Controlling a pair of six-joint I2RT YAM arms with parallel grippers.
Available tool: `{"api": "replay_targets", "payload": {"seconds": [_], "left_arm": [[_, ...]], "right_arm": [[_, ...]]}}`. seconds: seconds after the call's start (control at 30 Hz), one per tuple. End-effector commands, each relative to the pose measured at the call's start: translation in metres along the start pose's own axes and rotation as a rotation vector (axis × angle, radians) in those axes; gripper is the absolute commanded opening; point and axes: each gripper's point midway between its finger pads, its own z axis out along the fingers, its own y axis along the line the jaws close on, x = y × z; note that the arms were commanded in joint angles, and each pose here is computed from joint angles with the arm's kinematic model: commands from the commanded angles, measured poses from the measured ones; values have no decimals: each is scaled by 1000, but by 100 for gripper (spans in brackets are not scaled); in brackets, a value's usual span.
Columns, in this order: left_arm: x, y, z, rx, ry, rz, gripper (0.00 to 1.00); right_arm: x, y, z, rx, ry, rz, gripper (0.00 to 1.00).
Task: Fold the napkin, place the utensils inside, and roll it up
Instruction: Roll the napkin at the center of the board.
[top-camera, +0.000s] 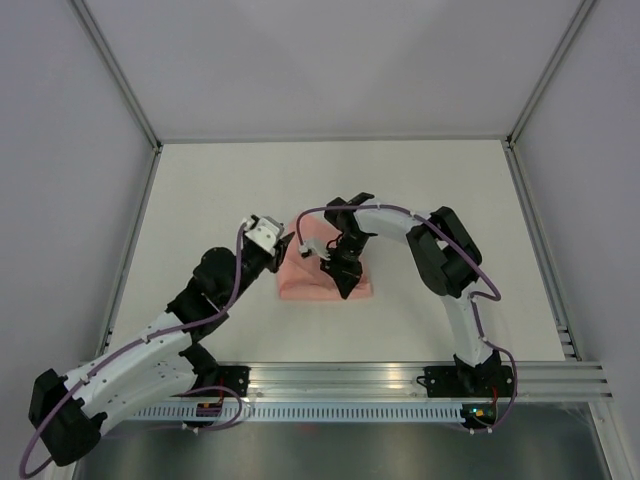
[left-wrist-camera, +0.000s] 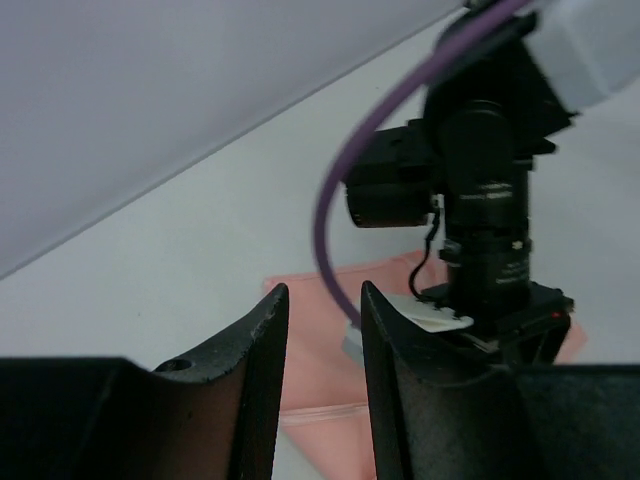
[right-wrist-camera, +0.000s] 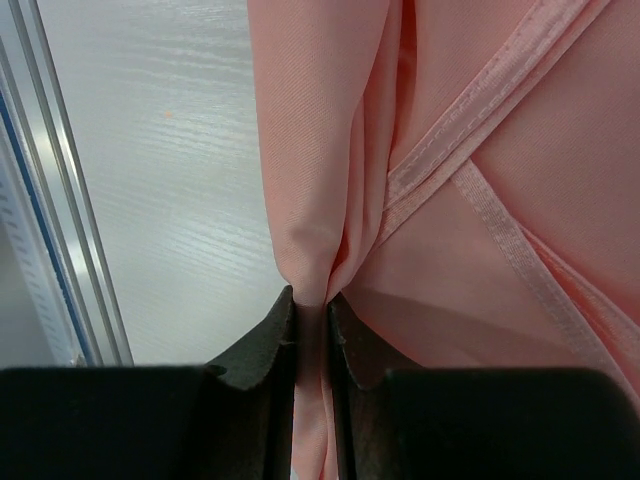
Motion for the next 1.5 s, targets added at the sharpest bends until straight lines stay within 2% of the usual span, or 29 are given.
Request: {"api": "replay_targets", "payload": {"seconds": [0.0, 0.23, 0.33, 0.47, 0.7, 0.93, 1.23, 1.47], "left_arm": [[-14, -26, 2, 86, -86, 194, 41], [8, -60, -2, 197, -30, 310, 45], [27, -75, -3, 250, 33, 369, 46], [75, -104, -2, 350, 169, 459, 47], [132, -131, -6, 454, 306, 537, 50], [171, -150, -12, 545, 374, 621, 53], [180, -155, -9, 558, 371, 675, 60], [193, -156, -2, 551, 386, 714, 61]], "right_arm": [[54, -33, 47, 4, 200, 36, 2], [47, -41, 47, -21, 216, 70, 2], [45, -45, 47, -41, 219, 91, 2], [44, -53, 48, -43, 224, 116, 2], [45, -59, 48, -41, 233, 146, 2], [47, -62, 47, -37, 234, 168, 2], [49, -64, 46, -34, 231, 177, 1], [49, -66, 46, -32, 230, 185, 1]]}}
